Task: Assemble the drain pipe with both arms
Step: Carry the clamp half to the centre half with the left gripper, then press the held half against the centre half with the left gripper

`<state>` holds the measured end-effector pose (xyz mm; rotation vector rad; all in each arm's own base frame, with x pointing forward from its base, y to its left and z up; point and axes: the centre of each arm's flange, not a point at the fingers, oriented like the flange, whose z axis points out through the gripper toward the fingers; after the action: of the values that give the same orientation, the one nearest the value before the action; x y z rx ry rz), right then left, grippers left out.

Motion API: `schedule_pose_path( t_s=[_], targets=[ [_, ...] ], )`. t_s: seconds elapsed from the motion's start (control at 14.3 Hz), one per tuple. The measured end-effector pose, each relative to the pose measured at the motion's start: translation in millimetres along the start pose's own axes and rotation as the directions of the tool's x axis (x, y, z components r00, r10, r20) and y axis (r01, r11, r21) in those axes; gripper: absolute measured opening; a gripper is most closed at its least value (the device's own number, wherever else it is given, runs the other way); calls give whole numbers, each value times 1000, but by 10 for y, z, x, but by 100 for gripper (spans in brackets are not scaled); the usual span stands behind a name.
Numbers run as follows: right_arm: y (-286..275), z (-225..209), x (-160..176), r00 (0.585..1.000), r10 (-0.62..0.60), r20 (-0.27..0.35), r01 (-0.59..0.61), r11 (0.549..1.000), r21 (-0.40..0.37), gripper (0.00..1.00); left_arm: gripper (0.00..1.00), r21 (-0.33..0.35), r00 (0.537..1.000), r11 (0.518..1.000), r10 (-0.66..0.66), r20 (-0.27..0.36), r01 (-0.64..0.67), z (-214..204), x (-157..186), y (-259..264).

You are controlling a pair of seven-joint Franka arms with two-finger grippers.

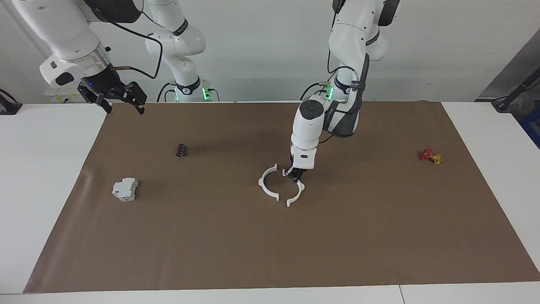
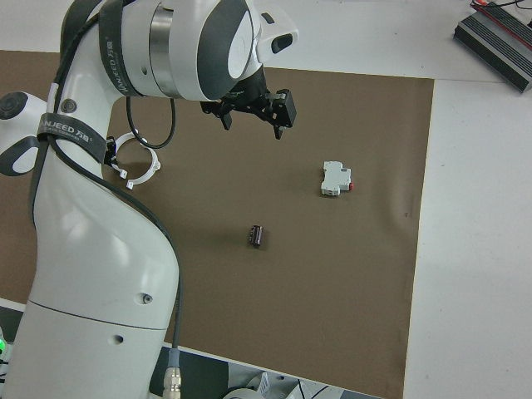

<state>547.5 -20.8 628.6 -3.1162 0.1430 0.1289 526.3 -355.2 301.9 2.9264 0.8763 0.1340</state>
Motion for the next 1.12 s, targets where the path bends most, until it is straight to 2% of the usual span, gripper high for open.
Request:
schedule_pose_path(
  t_s=[0.49, 1.12],
  targets=[
    [0, 0, 0, 1000, 0, 0, 0, 1000, 0, 100, 7, 5, 1000, 1000, 14, -4, -14, 0, -41, 3],
    [0, 0, 0, 1000, 0, 0, 0, 1000, 0, 100, 7, 69, 997, 995, 71, -13, -70, -13, -202, -1]
  ],
)
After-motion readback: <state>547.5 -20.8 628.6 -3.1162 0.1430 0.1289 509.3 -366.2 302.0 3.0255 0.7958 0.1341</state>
